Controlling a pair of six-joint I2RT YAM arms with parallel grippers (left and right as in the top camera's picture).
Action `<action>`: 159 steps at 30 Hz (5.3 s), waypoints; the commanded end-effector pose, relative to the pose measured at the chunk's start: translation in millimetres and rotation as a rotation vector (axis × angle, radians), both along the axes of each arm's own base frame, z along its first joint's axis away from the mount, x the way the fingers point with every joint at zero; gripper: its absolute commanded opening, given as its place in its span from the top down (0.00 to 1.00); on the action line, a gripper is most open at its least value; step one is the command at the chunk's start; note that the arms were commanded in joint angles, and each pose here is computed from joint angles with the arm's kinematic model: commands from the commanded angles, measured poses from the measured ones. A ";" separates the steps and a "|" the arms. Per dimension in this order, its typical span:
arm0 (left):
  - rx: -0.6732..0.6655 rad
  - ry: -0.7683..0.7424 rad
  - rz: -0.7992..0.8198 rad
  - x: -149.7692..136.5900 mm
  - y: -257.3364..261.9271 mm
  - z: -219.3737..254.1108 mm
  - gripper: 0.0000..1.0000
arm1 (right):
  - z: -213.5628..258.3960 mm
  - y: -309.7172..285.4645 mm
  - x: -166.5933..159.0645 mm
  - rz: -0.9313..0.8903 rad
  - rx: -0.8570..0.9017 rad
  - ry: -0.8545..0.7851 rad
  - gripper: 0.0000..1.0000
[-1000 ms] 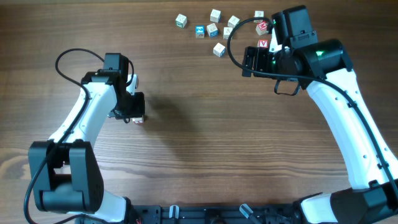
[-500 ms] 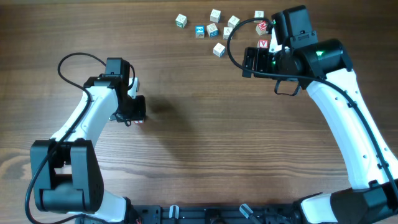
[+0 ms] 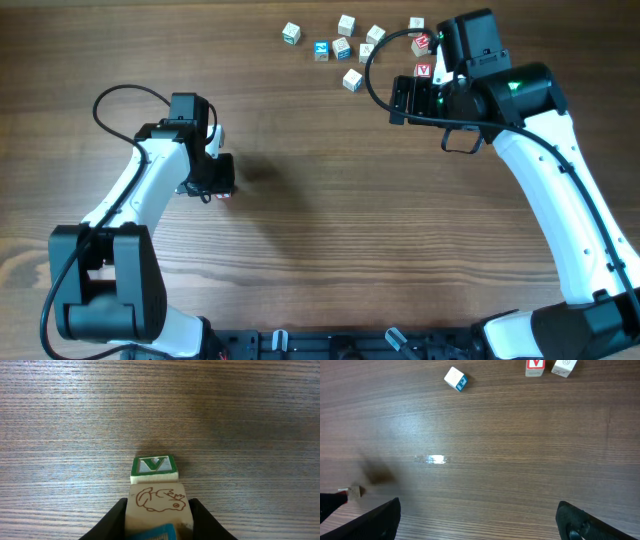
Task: Form a tower
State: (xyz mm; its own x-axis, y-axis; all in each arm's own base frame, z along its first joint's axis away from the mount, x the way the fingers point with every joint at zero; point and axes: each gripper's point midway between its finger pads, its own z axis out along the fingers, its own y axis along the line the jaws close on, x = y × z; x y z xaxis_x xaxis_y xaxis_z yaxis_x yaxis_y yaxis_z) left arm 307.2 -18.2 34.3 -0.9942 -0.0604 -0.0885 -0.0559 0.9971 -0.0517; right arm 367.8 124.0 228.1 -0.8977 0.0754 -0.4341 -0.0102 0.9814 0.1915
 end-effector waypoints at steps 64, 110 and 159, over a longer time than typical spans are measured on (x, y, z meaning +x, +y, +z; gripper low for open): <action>-0.060 -0.088 0.283 6.3 -3.6 59.9 0.00 | -1.2 0.8 -1.1 0.014 0.004 0.003 0.00; 0.019 0.057 0.662 -5.6 10.5 24.5 0.60 | -2.0 0.4 -2.6 0.015 0.002 0.010 0.00; 0.044 0.027 0.158 -4.4 9.5 25.9 0.94 | -2.8 -0.1 -4.0 0.019 -0.003 0.015 0.01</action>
